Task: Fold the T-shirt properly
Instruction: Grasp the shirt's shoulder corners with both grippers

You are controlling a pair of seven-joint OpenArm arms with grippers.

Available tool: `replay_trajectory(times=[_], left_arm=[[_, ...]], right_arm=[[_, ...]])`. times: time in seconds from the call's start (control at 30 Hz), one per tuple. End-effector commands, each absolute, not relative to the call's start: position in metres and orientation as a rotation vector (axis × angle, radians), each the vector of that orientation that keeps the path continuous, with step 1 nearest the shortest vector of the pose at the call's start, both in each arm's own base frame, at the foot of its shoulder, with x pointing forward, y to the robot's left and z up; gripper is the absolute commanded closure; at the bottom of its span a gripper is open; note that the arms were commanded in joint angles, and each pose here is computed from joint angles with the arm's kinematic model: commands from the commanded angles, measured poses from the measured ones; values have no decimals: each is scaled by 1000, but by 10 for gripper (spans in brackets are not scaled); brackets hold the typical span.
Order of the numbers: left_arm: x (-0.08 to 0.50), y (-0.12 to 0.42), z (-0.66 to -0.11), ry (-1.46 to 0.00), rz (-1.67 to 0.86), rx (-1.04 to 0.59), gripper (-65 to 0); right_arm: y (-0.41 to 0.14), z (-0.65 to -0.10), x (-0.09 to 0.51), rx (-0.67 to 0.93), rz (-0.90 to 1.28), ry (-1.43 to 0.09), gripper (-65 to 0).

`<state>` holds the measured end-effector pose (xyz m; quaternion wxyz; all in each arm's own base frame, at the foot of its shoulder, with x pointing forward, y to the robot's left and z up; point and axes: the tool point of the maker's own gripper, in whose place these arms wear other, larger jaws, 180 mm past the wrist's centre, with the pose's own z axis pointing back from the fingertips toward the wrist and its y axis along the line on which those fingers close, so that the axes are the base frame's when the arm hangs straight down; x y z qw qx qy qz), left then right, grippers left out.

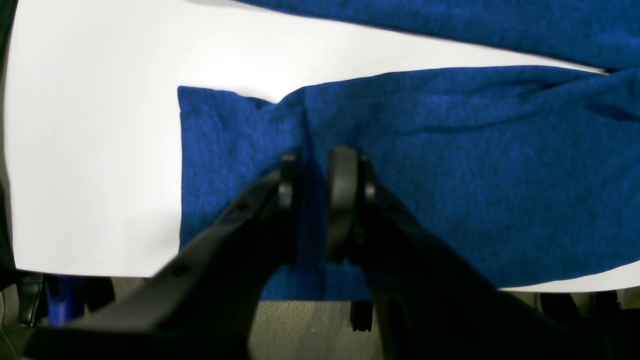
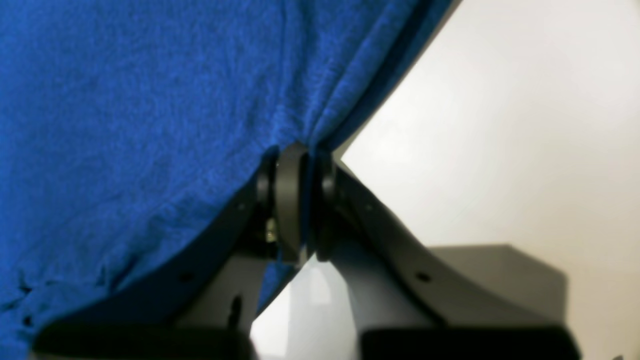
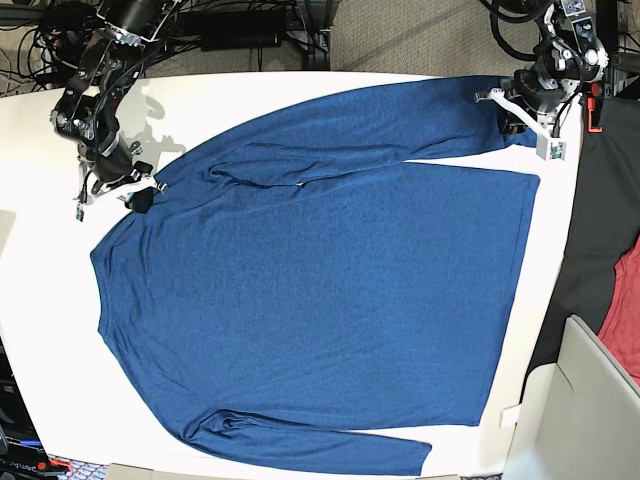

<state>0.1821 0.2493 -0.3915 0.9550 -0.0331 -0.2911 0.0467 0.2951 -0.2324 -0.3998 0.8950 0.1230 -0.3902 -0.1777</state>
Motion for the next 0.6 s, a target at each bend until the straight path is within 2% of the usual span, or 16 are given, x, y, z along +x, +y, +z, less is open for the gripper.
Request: replay_trajectory(times=[0.0, 0.17, 0.4, 0.57], left_arm=[[186, 251, -384, -620, 78, -58, -69], [178, 250, -385, -603, 69, -56, -69], [165, 229, -378, -598, 4, -76, -69], [167, 223, -366, -629, -20, -79, -69]], right_arm=[[-247, -406, 280, 228, -394, -757, -14], [-294, -409, 236, 236, -584, -736, -13], [-333, -401, 202, 190, -635, -743, -13], [-336, -399, 197, 204, -644, -750, -13]])
